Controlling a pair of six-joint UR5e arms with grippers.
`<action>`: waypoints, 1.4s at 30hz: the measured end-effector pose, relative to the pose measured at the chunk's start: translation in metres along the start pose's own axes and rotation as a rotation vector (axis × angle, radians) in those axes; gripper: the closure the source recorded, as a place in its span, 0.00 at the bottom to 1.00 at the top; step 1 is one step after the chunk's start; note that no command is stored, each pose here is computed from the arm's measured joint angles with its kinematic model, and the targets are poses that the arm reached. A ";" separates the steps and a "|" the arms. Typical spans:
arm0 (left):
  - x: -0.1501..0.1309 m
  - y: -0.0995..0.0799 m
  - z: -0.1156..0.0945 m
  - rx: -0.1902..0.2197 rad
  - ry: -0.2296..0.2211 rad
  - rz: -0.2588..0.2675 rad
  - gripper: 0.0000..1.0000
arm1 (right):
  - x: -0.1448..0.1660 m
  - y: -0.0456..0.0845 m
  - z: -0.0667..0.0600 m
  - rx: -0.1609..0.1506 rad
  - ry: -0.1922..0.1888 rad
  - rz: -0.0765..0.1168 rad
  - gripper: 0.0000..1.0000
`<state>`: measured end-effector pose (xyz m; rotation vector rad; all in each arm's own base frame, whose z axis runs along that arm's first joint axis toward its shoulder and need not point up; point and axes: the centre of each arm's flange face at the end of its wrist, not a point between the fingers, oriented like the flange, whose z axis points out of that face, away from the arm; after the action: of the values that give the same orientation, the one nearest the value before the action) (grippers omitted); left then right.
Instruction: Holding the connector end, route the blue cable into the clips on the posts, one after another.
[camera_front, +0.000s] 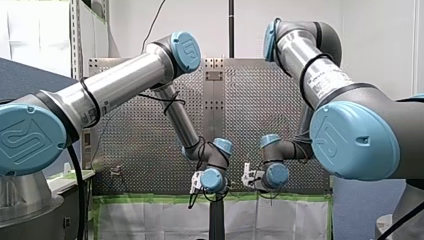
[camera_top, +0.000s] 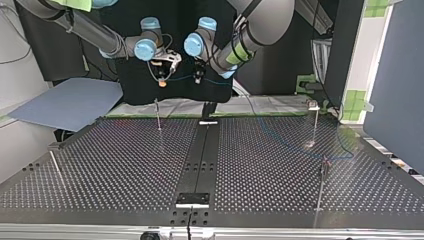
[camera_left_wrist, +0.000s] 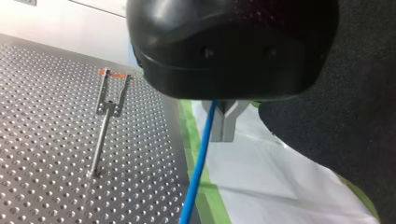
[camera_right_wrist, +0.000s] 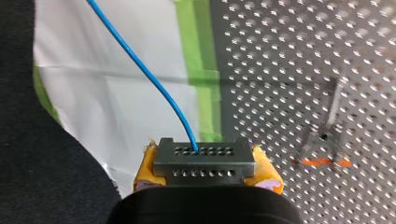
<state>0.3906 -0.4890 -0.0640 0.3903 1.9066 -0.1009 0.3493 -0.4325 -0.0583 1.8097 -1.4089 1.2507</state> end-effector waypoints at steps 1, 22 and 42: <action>0.000 0.000 0.000 -0.003 0.001 0.000 1.00 | 0.004 0.003 -0.001 0.001 0.005 0.004 1.00; 0.011 -0.011 0.004 -0.041 0.021 0.022 1.00 | 0.069 0.070 -0.016 0.010 0.134 0.089 1.00; -0.003 -0.086 0.000 -0.028 -0.047 -0.086 1.00 | 0.060 0.068 -0.020 0.004 0.151 0.011 1.00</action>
<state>0.3642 -0.5709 -0.0711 0.2846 1.8770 -0.1392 0.2799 -0.4649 -0.0050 1.6738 -1.3358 1.3661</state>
